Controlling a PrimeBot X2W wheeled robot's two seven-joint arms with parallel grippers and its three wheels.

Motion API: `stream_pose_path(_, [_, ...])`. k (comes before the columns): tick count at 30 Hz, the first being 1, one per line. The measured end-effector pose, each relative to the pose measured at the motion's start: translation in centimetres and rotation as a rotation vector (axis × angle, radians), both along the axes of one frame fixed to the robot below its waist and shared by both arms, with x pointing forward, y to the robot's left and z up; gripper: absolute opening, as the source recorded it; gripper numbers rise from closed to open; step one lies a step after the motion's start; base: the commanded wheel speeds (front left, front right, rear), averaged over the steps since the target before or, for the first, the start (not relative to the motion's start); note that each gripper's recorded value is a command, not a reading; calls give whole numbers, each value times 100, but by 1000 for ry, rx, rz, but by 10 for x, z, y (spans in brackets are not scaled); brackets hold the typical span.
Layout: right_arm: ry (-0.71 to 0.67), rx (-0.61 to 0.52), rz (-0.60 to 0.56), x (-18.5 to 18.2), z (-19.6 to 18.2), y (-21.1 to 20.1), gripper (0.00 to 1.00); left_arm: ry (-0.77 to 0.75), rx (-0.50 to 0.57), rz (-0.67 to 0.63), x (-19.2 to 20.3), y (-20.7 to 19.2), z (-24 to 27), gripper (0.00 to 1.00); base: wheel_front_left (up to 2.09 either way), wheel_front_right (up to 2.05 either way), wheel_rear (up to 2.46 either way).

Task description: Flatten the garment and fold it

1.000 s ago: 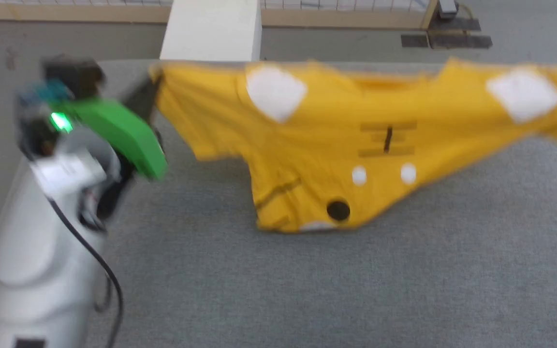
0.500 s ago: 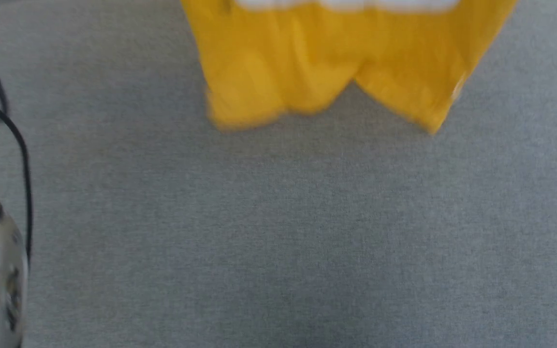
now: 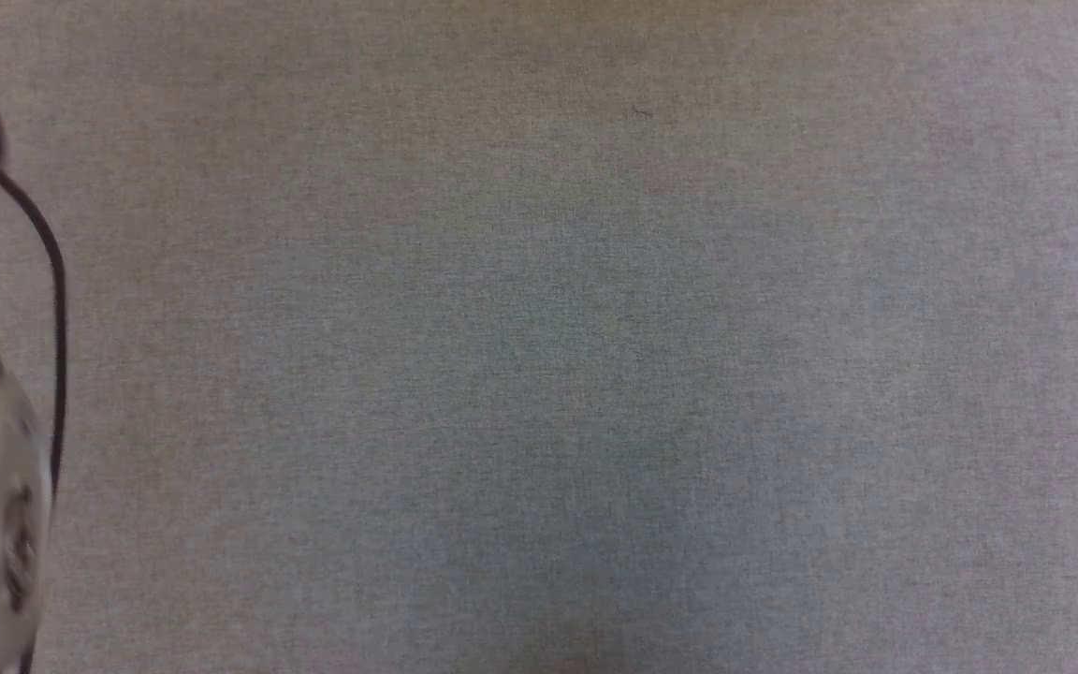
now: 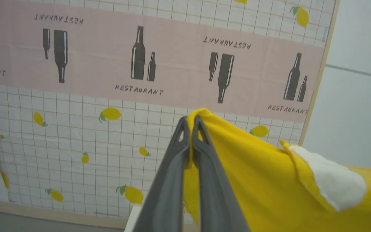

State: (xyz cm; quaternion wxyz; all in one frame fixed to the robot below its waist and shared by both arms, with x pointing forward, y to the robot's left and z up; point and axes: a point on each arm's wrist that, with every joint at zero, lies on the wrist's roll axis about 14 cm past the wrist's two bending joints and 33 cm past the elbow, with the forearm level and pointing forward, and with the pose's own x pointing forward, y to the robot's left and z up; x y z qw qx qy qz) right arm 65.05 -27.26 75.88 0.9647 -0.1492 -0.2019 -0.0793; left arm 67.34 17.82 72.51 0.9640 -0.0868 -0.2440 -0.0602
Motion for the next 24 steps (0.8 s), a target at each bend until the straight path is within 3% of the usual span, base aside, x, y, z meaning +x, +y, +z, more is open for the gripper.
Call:
stream_pose_path(6, [237, 69, 58, -7, -96, 6, 0, 316, 88, -39, -20, 4, -116, 0, 0, 0, 0])
stream_pose_path(10, [413, 143, 77, -34, -158, 3, 0, 514, 69, -71, -57, 8, -180, 0, 0, 0, 0])
stream_pose_path(16, [683, 266, 88, -111, -237, -2, 0, 780, 34, -130, -144, 7, -254, 0, 0, 0, 0])
stream_pose_path(24, [879, 390, 25, -224, -283, -22, 0, 1035, -36, -193, -258, -4, -300, 0, 0, 0, 0])
